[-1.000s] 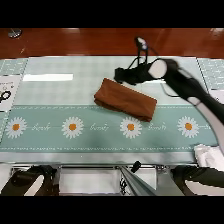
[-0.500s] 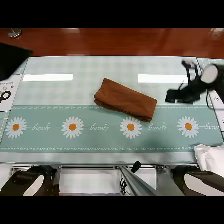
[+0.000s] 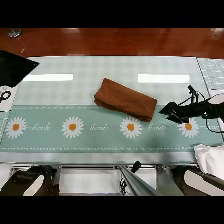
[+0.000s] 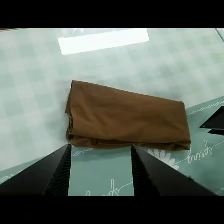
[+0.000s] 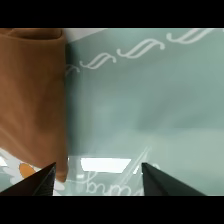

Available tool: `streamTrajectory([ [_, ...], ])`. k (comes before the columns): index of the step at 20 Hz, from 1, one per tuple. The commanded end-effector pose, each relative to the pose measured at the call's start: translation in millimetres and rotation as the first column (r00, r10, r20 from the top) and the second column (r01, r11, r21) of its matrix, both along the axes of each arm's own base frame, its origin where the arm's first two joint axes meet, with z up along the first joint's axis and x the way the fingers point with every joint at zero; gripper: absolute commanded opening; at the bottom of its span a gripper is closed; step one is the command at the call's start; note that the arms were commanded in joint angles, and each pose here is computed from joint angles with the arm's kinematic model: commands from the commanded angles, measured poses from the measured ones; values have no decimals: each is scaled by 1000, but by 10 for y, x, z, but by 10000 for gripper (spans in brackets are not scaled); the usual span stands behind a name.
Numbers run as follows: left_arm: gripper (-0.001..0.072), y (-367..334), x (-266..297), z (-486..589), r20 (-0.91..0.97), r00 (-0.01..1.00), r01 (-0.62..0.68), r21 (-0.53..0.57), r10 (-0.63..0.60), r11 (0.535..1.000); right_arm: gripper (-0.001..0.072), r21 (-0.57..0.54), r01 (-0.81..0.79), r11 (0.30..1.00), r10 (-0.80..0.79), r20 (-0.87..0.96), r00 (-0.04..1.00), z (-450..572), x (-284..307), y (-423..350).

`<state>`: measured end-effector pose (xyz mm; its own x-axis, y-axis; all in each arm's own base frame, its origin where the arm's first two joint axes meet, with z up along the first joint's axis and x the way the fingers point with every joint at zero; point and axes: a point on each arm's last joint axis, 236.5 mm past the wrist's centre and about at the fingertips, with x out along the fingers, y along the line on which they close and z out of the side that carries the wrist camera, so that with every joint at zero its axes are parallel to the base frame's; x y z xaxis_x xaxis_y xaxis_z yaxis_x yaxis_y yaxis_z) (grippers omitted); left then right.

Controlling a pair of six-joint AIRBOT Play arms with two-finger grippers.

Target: Fold the shirts.

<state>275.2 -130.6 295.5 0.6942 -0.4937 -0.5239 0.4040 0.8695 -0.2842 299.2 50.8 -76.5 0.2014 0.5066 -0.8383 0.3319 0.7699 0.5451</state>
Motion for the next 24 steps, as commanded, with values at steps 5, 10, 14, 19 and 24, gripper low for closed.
streamTrajectory([
  [5, 445, 7, 64, -93, -62, 997, -36, -29, 34, 999, 613, 234, 123, 964, -153, 112, 982, 74, 411, 293],
  [10, 445, -3, 114, -148, -91, 995, -49, -41, 45, 998, 612, 246, 93, 965, -115, 76, 990, -137, 416, 596],
  [14, 444, -2, 118, -151, -93, 995, -50, -41, 46, 998, 369, 200, 79, 977, -97, 83, 992, -243, 463, 869],
  [19, 444, 1, 135, -166, -96, 994, -51, -38, 47, 998, 27, 268, -134, 954, 72, 230, 971, 480, 602, 806],
  [24, 444, 28, 361, -296, -106, 993, -62, -10, 61, 998, 27, 83, -83, 993, 40, 424, 905, 1730, 734, 22],
])
